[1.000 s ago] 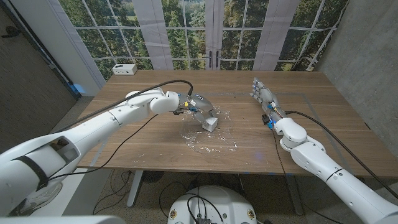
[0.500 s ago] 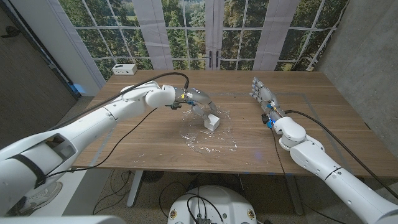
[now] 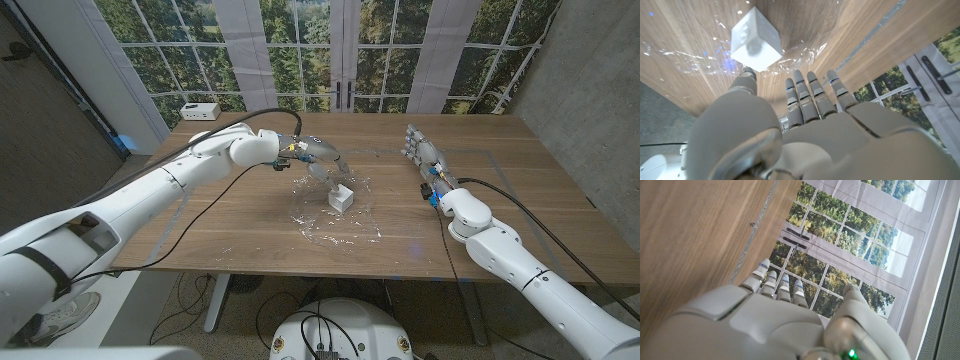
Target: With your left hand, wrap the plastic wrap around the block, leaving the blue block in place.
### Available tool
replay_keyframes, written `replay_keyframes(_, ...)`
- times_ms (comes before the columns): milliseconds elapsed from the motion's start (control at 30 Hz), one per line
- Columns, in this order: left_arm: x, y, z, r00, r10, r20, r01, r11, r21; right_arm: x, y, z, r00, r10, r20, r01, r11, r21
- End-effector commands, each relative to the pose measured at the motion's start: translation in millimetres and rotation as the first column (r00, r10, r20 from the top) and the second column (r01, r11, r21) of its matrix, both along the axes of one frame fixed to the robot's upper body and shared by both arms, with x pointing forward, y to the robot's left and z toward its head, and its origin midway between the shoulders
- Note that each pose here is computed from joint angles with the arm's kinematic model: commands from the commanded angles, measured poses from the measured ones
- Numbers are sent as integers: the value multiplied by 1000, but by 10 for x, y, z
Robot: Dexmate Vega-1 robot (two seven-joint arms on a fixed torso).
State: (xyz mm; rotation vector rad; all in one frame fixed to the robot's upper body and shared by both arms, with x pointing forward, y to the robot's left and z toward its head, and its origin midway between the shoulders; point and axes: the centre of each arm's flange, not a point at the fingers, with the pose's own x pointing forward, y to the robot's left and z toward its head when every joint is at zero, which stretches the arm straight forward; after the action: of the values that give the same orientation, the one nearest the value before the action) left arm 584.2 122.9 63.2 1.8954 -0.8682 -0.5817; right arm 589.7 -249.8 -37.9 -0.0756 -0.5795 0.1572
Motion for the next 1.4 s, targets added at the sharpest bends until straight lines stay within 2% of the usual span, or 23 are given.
replay_keyframes(33,-30,25,82,976,34,214,5,984,-180,-32,-9,-11,1000,7,-5,-7,1000,-8)
replay_keyframes(133,12,-12,67,978,35,206,2,985,-173,-42,-15,-11,1000,9,2,-9,1000,-11)
replay_keyframes(200,58,-68,65,986,39,160,-14,988,-156,-43,-24,-10,1000,13,4,-13,1000,-12)
replay_keyframes(467,179,-293,80,990,58,127,-48,996,-78,-36,-66,-33,1000,18,-5,-18,1000,0)
replay_keyframes(900,362,-583,92,980,82,181,-85,996,7,-26,-185,-19,1000,29,6,-29,999,-14)
replay_keyframes(1400,505,-757,8,980,86,179,-100,993,70,58,-288,-36,999,33,-3,-33,999,3)
